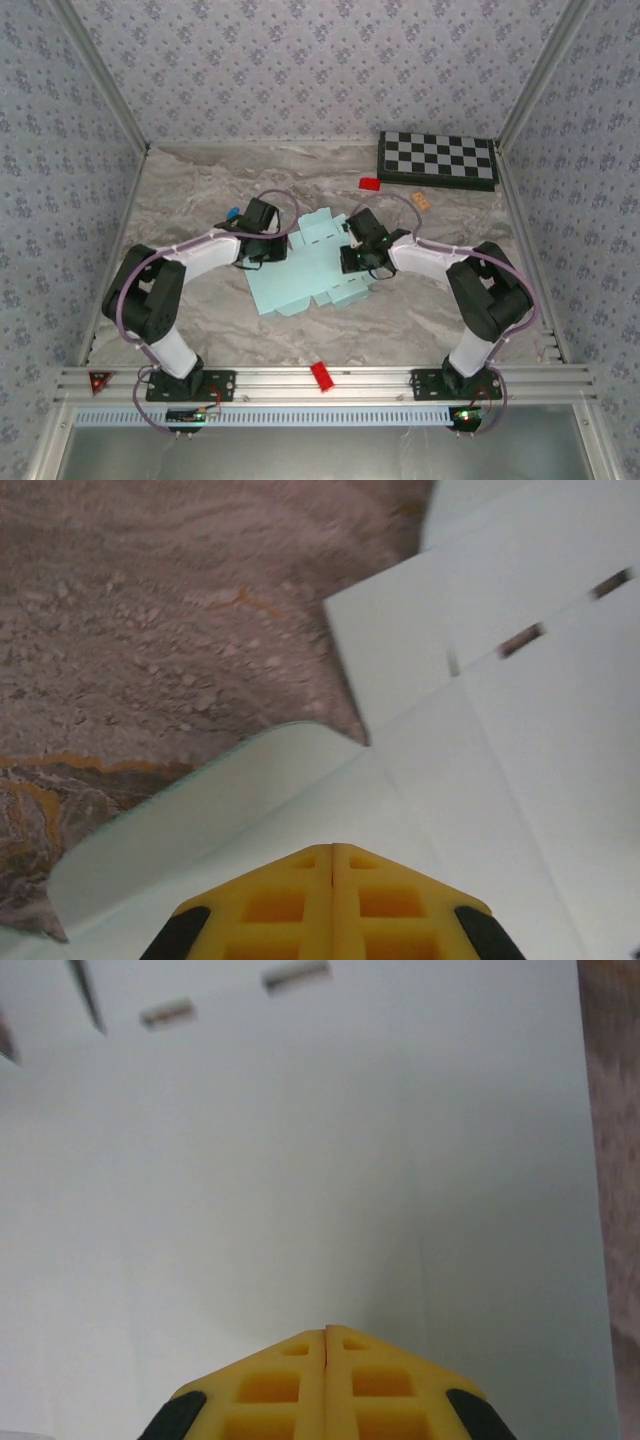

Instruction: Fold the paper box

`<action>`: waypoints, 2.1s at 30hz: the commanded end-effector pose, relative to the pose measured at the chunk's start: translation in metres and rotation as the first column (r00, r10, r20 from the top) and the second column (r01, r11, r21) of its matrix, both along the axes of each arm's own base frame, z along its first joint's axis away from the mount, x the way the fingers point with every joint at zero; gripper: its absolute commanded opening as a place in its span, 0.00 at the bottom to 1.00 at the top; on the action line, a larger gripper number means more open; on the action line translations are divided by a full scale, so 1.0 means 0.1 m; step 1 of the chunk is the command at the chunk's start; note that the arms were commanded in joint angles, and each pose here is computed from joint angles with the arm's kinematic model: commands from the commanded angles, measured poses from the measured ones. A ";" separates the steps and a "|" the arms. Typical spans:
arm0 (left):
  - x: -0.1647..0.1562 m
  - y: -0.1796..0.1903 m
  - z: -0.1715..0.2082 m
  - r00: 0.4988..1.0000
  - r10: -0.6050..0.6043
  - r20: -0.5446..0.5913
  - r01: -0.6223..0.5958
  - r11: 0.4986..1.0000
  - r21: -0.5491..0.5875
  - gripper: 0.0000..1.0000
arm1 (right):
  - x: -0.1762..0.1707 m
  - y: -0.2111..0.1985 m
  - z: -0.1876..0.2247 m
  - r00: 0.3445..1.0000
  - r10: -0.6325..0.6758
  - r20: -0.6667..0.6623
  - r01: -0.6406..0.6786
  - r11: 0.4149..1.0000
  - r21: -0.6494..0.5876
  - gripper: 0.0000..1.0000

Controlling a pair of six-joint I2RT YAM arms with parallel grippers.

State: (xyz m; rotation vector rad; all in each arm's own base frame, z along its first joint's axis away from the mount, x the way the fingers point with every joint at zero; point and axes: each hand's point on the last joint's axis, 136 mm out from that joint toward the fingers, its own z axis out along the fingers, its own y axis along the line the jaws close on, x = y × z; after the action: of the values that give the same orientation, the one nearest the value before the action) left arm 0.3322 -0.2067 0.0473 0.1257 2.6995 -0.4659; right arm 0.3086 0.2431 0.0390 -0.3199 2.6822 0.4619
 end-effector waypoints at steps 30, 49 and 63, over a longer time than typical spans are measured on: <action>-0.85 -0.36 -0.13 0.997 -0.017 -0.078 0.013 0.998 -0.058 0.00 | 0.71 0.46 -0.01 0.992 0.126 0.025 -0.124 0.990 -0.062 0.00; 0.32 -0.34 0.48 0.998 0.006 0.062 -0.005 1.000 -0.011 0.21 | 0.38 0.35 0.32 0.998 0.002 0.055 -0.007 0.996 0.088 0.00; 0.90 -0.15 0.35 0.997 0.055 0.046 -0.056 0.998 0.015 0.41 | 0.23 0.31 -0.16 1.000 -0.016 -0.025 0.016 0.999 0.029 0.00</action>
State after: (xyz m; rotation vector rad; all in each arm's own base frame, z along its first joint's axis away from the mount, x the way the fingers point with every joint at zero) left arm 0.4148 -0.2224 0.0805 0.0435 2.6462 -0.4256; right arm 0.3353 0.2765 0.0363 -0.3032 2.6641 0.5319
